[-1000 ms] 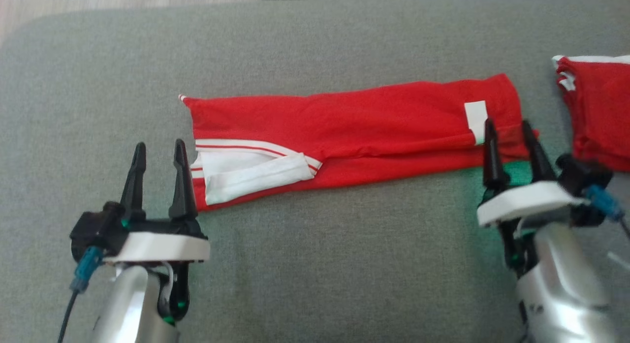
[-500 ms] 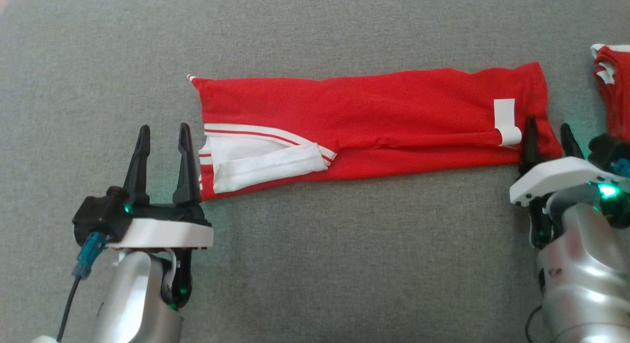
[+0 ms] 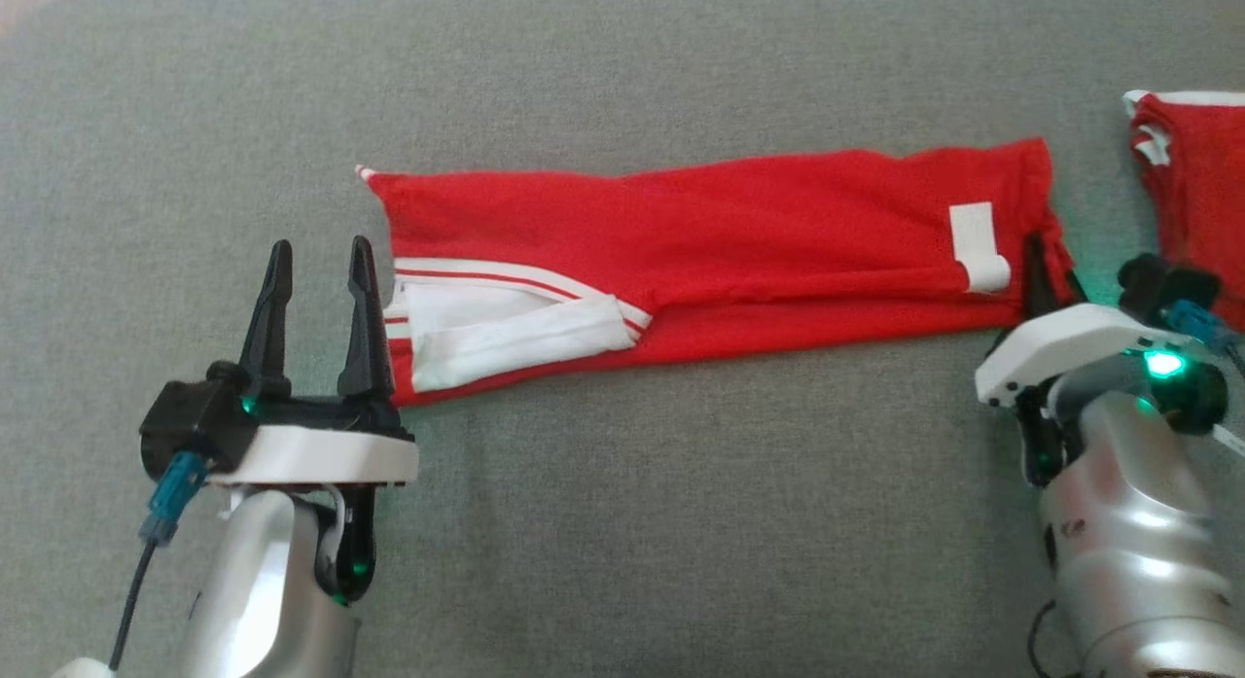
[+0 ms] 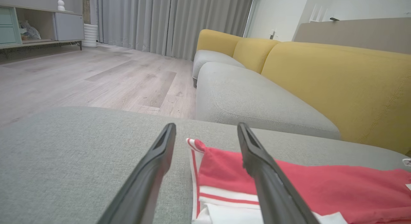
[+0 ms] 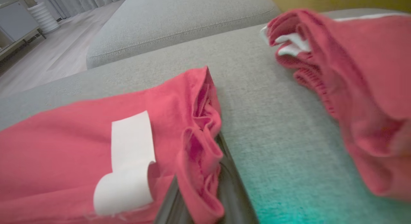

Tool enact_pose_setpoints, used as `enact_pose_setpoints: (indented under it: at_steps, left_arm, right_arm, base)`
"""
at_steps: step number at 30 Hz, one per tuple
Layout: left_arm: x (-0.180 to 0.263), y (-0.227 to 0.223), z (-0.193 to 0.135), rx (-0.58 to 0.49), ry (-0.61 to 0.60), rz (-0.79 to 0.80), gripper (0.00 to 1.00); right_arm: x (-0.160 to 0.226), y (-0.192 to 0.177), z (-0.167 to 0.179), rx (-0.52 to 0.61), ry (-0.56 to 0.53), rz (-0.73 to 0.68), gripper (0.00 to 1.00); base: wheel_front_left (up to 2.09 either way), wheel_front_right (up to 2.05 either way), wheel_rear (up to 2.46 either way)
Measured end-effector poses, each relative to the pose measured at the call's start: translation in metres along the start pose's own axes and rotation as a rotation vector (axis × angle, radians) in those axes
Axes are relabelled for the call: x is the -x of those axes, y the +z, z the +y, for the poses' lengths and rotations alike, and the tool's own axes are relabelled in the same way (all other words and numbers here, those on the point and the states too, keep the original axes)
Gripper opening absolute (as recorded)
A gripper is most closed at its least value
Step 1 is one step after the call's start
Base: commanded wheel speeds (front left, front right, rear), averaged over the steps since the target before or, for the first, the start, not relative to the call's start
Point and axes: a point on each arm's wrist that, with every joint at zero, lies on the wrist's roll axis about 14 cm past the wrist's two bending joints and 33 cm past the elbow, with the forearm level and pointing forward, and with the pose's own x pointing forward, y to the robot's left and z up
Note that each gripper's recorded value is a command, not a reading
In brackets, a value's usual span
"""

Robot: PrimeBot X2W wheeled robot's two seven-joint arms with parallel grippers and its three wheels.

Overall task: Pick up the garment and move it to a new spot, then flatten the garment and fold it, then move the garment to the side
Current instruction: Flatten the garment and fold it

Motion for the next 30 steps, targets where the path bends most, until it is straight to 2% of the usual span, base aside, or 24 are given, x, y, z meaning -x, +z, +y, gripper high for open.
enact_pose_setpoints:
  at_steps: [10, 13, 20, 23, 30]
  left_arm:
    - [0.006, 0.021, -0.011, -0.007, -0.026, -0.053, 1.00]
    - [0.013, 0.023, -0.012, -0.006, -0.027, -0.056, 1.00]
    - [0.026, 0.031, -0.013, -0.007, -0.023, -0.075, 1.00]
    - [0.030, 0.038, -0.013, -0.009, -0.022, -0.093, 1.00]
    - [0.042, 0.045, -0.006, -0.021, 0.000, -0.112, 1.00]
  right_arm:
    - [0.027, 0.052, -0.073, 0.061, -0.167, -0.147, 0.00]
    - [0.032, 0.067, -0.072, 0.060, -0.167, -0.183, 0.00]
    - [0.036, 0.098, -0.015, 0.028, -0.031, -0.271, 0.00]
    - [0.040, 0.108, 0.018, 0.044, 0.065, -0.298, 0.00]
    - [0.057, 0.097, 0.111, -0.020, 0.348, -0.265, 0.00]
  base:
    - [0.00, 0.00, 0.00]
    - [0.00, 0.00, 0.00]
    - [0.00, 0.00, 0.00]
    - [0.00, 0.00, 0.00]
    - [0.00, 0.00, 0.00]
